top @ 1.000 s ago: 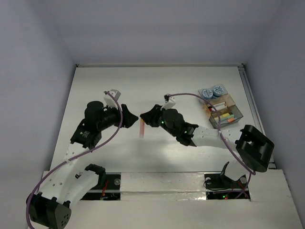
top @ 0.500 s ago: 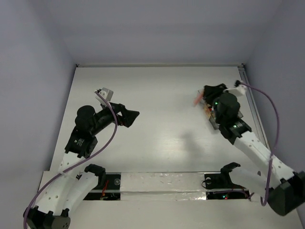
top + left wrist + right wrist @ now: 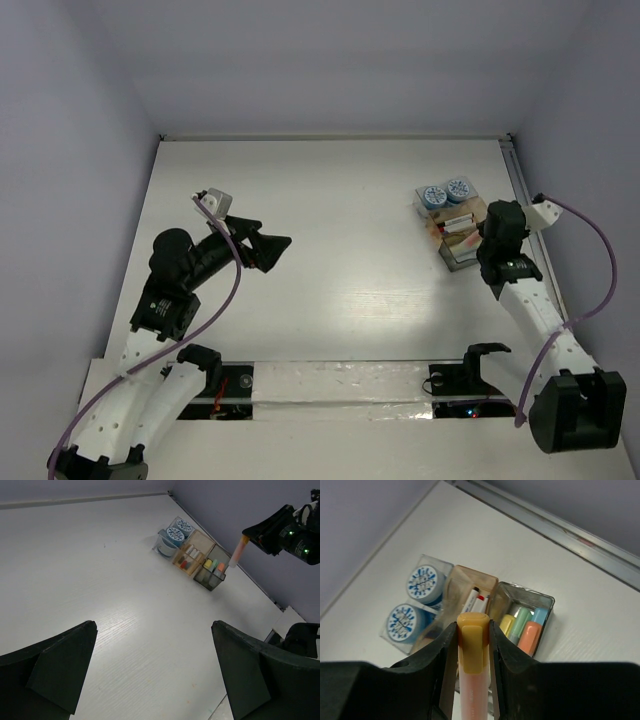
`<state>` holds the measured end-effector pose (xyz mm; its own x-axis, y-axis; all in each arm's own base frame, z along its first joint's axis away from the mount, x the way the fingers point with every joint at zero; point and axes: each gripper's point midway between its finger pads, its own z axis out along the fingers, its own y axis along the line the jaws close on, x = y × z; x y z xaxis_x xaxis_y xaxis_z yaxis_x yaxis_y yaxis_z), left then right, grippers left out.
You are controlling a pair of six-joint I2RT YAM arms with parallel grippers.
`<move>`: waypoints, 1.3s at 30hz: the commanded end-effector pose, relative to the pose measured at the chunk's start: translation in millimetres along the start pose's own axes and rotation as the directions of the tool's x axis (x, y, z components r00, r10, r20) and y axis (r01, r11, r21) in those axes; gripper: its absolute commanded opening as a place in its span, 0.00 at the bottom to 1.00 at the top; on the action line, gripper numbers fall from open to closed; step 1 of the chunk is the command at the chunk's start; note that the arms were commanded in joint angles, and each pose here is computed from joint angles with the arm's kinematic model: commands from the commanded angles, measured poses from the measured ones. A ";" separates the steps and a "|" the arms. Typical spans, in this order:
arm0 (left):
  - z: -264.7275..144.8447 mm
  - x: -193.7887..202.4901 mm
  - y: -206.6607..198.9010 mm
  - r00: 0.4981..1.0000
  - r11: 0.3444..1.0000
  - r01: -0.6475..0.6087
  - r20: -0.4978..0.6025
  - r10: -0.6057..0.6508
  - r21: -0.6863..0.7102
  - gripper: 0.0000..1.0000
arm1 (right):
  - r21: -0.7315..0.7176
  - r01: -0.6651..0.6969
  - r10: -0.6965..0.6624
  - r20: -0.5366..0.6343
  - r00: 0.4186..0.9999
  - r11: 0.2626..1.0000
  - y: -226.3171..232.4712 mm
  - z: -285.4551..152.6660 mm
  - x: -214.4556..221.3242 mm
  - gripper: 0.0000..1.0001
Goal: Sort the stationery into containers
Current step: Place the pen in the storage box, then reset both arms
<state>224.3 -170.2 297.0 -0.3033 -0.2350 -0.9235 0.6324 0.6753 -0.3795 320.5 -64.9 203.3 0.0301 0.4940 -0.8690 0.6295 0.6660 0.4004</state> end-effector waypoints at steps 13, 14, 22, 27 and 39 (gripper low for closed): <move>-4.1 -22.4 -20.5 0.997 0.997 -0.039 0.062 0.034 0.073 0.99 | 0.057 0.015 -0.009 -0.108 0.994 0.998 -6.7 39.9 42.2 0.01; -4.1 -22.4 -20.5 0.997 0.997 -0.039 0.062 0.034 0.073 0.99 | 0.066 0.016 -0.008 -0.110 0.994 0.998 -9.4 42.9 43.8 0.04; -2.9 -21.6 -17.0 0.998 0.998 -0.037 0.060 0.033 0.057 0.99 | 0.071 0.022 -0.013 -0.122 0.992 0.997 -13.1 38.2 44.6 0.67; -2.6 -23.6 -12.2 0.997 0.999 -0.039 0.066 0.037 0.028 0.99 | -0.002 0.016 -0.016 -0.108 0.994 1.000 -1.7 23.9 26.7 0.93; 2.3 -27.5 -5.5 0.997 1.000 -0.025 0.077 0.025 -0.003 0.99 | -0.625 -0.059 -0.028 -0.129 0.991 0.779 95.1 -114.1 -64.9 1.00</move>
<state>229.2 -169.3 293.3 -0.3104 -0.2354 -0.9210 0.6131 0.6908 -0.3832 312.1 -17.1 283.0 -0.0130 0.5690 -0.8222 0.2922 0.7886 0.5411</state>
